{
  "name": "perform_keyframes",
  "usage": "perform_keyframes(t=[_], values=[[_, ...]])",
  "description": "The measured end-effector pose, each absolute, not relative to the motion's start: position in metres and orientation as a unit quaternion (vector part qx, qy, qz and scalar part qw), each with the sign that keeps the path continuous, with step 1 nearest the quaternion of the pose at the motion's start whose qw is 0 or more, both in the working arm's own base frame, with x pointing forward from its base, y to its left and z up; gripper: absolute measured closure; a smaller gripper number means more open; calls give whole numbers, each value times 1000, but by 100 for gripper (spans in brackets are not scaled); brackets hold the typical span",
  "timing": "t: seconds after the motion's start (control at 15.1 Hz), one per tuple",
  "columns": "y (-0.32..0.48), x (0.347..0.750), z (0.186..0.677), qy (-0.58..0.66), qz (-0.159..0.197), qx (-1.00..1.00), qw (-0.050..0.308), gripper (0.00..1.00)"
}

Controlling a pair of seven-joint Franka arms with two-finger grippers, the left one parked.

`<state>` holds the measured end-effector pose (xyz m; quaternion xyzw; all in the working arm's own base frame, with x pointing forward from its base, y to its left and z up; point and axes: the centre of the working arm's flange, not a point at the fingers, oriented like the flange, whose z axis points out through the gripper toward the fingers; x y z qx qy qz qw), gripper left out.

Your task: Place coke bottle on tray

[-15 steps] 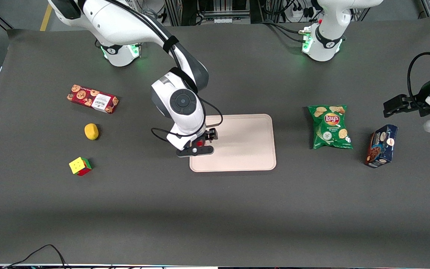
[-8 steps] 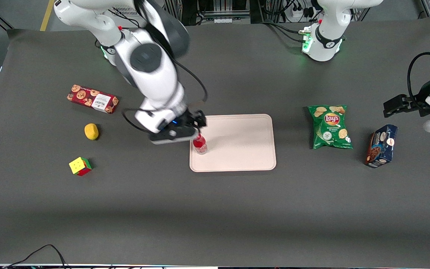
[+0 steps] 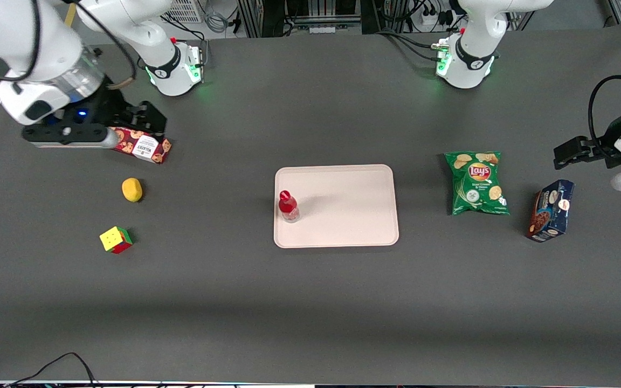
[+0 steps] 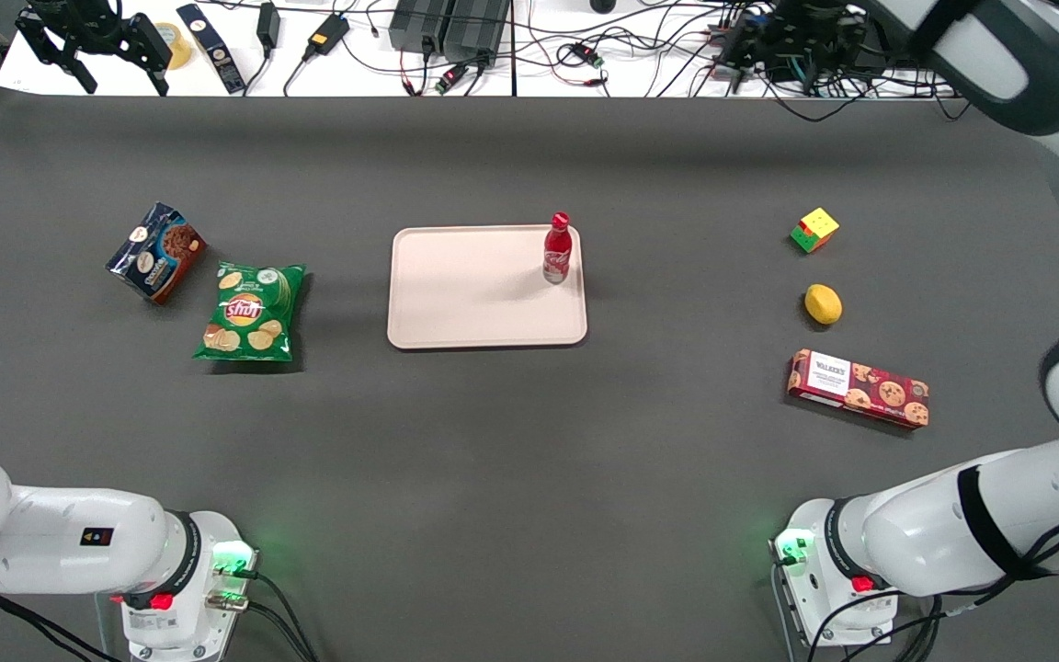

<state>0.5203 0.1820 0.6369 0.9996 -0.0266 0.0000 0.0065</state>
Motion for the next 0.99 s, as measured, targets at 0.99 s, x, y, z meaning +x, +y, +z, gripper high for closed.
perform_keyframes(t=[0.99], values=[[-33,544,611,-195,-11,981,22,0]])
